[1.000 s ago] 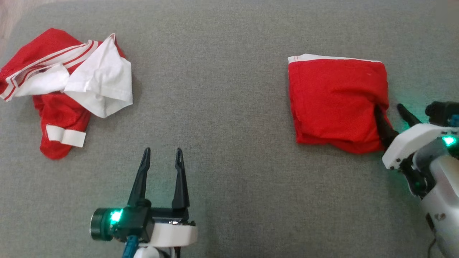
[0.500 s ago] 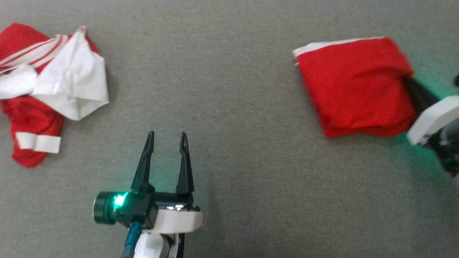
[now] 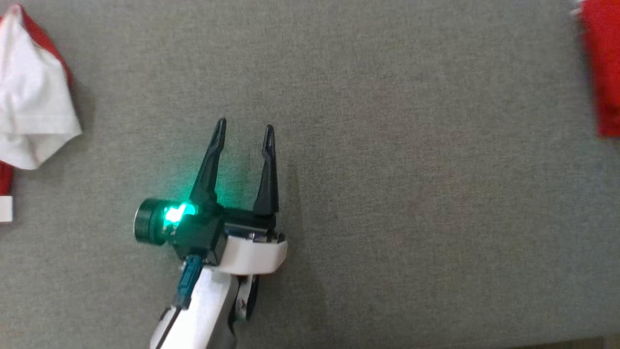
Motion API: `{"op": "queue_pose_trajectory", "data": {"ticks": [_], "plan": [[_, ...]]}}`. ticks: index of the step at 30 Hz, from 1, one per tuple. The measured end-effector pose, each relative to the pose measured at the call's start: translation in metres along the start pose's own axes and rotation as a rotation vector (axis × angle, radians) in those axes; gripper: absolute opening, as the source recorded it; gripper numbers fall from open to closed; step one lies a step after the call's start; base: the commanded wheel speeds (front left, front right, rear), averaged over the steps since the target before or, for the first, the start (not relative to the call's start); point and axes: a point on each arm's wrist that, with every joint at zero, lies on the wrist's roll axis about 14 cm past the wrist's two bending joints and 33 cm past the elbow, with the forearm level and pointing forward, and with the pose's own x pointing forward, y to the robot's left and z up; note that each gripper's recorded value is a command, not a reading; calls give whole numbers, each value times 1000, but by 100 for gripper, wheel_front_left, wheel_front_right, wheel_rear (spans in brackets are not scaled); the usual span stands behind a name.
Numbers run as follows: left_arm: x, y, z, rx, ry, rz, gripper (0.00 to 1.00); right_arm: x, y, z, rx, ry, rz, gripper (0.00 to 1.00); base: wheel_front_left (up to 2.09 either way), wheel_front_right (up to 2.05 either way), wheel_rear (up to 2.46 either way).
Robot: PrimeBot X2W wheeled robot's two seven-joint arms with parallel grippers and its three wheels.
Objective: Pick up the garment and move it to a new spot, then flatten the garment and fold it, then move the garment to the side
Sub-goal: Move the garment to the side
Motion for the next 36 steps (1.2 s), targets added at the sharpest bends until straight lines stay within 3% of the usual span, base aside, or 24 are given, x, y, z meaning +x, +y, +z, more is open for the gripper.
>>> {"op": "queue_pose_trajectory", "data": {"ticks": [7,10,12,16,21,28,36], "plan": [[16,-4,-12,-10,12,-27,100,8,-47,6,-95,-16,-122,0,0,0,0],[21,-4,-16,-14,12,-32,100,12,-66,13,-189,-30,-174,0,0,0,0],[23,-4,-16,-13,12,-36,100,15,-78,18,-213,-37,-216,100,0,0,0],[22,-2,-13,-6,7,-29,100,21,-79,17,-216,-29,-248,100,0,0,0],[17,6,-1,13,-9,5,100,26,-52,23,-224,-81,-210,100,0,0,0],[-11,16,19,44,-35,76,100,20,102,54,8,-314,113,100,0,0,0],[-46,28,46,96,-82,143,100,-53,205,64,170,-445,373,100,0,0,0]]}}
